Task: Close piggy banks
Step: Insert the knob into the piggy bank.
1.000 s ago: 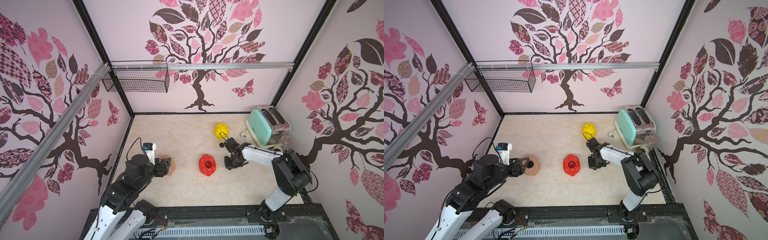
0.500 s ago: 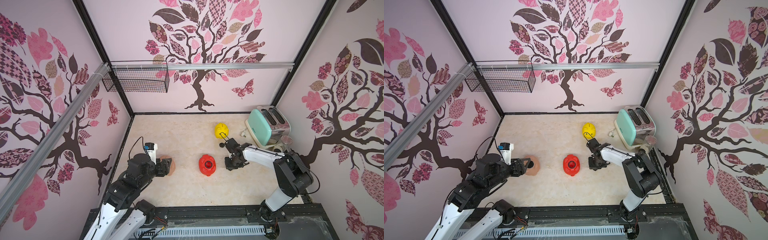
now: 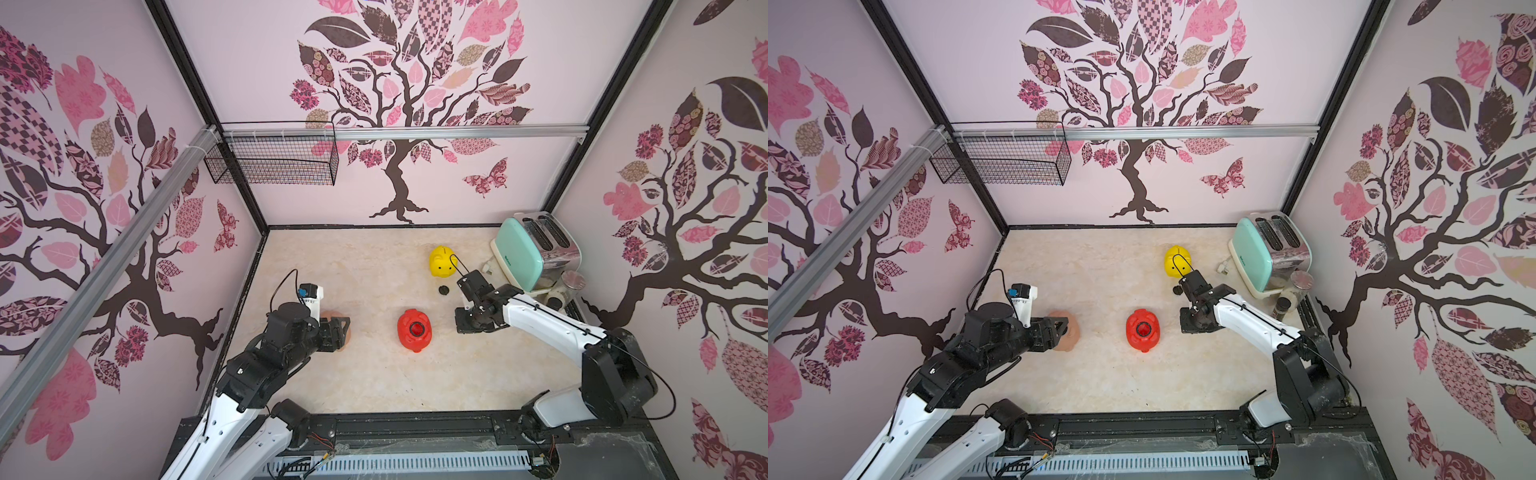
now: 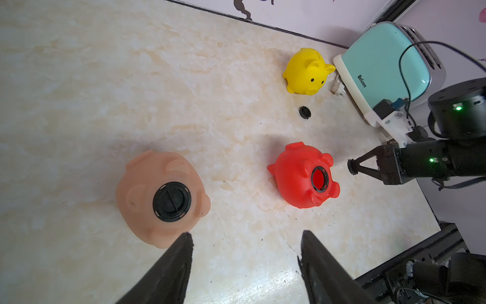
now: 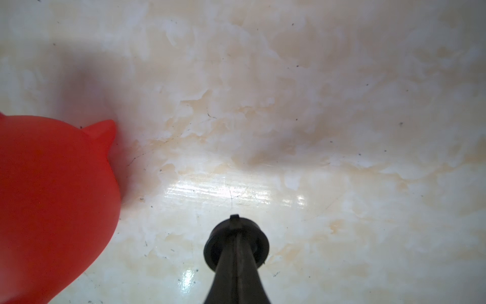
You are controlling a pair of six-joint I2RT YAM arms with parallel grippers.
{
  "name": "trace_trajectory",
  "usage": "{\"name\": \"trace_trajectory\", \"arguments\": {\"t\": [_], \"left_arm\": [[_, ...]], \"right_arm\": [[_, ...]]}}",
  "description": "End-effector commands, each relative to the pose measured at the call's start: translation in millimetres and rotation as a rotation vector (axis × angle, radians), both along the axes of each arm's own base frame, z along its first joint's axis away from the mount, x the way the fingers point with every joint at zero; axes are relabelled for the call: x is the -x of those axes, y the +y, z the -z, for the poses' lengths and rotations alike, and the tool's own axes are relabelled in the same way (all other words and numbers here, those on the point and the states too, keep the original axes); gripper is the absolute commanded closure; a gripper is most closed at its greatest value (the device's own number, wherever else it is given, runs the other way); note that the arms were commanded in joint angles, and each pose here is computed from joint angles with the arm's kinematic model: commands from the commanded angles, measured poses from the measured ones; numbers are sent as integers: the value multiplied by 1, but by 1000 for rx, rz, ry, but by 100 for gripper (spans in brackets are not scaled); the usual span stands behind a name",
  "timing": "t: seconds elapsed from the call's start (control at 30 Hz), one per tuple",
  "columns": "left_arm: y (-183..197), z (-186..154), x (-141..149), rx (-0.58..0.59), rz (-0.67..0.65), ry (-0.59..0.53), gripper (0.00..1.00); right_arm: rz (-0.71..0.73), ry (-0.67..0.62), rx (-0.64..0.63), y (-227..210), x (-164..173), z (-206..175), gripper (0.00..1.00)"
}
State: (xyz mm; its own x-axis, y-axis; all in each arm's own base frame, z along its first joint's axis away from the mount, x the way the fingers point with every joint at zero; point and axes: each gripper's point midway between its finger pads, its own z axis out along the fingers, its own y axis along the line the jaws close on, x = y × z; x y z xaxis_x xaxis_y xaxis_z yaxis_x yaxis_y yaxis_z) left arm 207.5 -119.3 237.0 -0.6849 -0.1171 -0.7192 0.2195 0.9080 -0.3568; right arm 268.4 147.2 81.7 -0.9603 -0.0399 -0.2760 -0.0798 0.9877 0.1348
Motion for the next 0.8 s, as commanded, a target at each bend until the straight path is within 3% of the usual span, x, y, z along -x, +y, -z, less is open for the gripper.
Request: {"name": "trace_trajectory", "arguments": {"t": [0.0,0.2,0.47,0.63,0.77], "left_arm": [[-25,1,-9,98,45,26,33],[-67,17,-38,202,118,88,34],[-106,15,-95,208,171,88,34],[-119,16,-144,229,202,114,36],[-135,31,-164,225,268,135,37]], "right_arm": [[-33,-37,-27,8,0,-27,100],[-69,-74,-45,16,4,-59,100],[-122,-102,-114,26,12,-84,100],[-63,-79,-187,38,14,-92,100],[-25,-66,-200,55,20,-97,100]]}}
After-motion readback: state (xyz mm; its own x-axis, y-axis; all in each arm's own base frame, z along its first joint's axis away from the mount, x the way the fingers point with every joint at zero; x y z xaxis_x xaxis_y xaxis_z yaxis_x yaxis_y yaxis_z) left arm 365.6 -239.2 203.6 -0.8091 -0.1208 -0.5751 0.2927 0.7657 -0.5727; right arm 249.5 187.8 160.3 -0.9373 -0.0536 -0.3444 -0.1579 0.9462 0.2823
